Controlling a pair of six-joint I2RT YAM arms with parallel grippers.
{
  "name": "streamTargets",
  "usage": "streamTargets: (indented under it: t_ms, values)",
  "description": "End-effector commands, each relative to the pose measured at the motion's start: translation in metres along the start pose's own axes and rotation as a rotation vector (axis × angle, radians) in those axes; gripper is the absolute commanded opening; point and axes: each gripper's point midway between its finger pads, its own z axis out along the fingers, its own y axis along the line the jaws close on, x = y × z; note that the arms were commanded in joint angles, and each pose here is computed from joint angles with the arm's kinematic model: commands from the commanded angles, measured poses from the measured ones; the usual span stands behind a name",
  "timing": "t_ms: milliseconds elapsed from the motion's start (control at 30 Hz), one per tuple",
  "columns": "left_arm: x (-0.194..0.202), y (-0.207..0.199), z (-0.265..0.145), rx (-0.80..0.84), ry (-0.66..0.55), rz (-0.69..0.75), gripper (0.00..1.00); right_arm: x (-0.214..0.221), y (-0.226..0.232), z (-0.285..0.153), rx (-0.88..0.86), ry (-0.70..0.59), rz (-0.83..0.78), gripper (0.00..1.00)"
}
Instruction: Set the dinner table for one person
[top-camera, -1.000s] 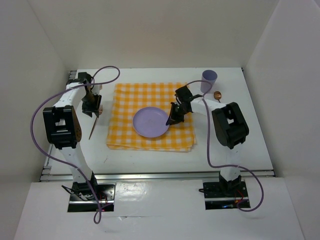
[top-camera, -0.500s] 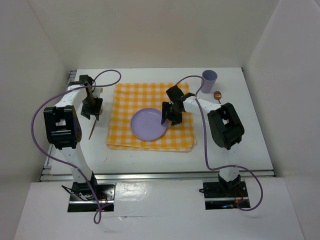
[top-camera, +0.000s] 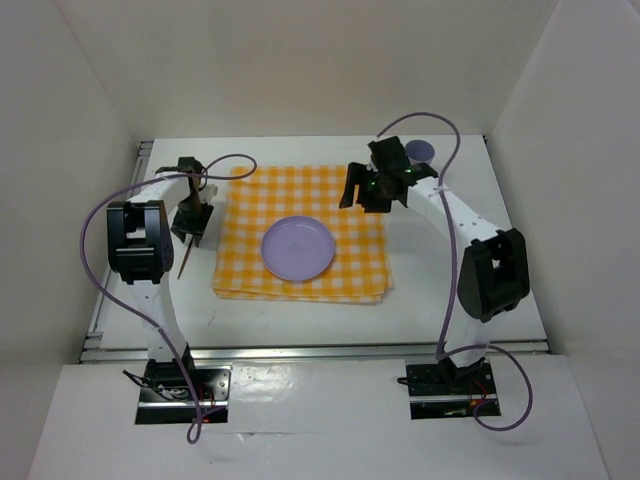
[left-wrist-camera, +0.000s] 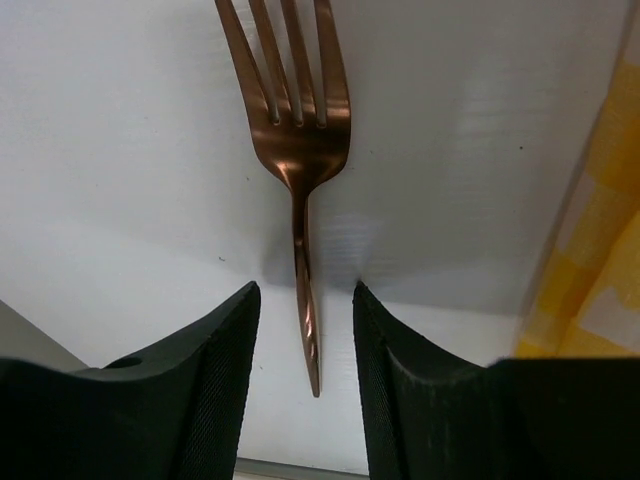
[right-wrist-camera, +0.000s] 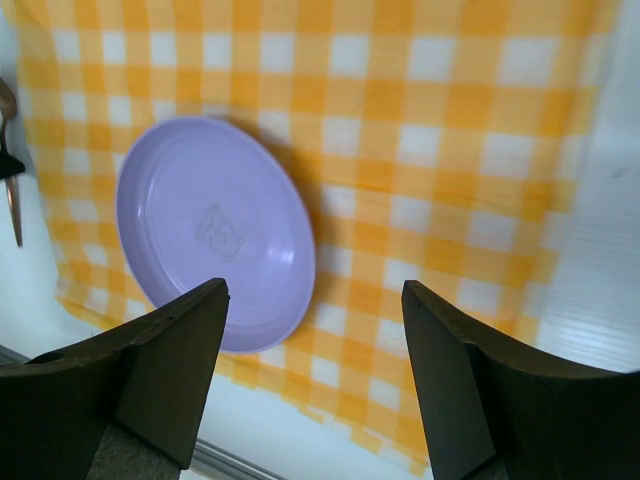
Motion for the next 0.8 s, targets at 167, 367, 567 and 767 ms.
streamTargets:
  t_ms: [167,367,567,767]
  values:
    - [0.003,-0.011,0.026,0.058,0.048,0.026,0.01,-0.045,-0.033,-0.062,-0.019,-0.153,0.057,0.78]
    - [0.004,-0.013,0.032,0.074,0.068,-0.041,0.00,-0.047,-0.040,-0.072,-0.021,-0.178,0.080,0.78]
    - [-0.023,-0.005,-0.016,0.125,-0.026,-0.235,0.00,-0.044,-0.047,-0.072,-0.003,-0.178,0.098,0.78]
    - [-0.053,0.003,-0.096,0.018,-0.199,-0.354,0.00,-0.039,-0.050,-0.072,0.009,-0.173,0.101,0.78]
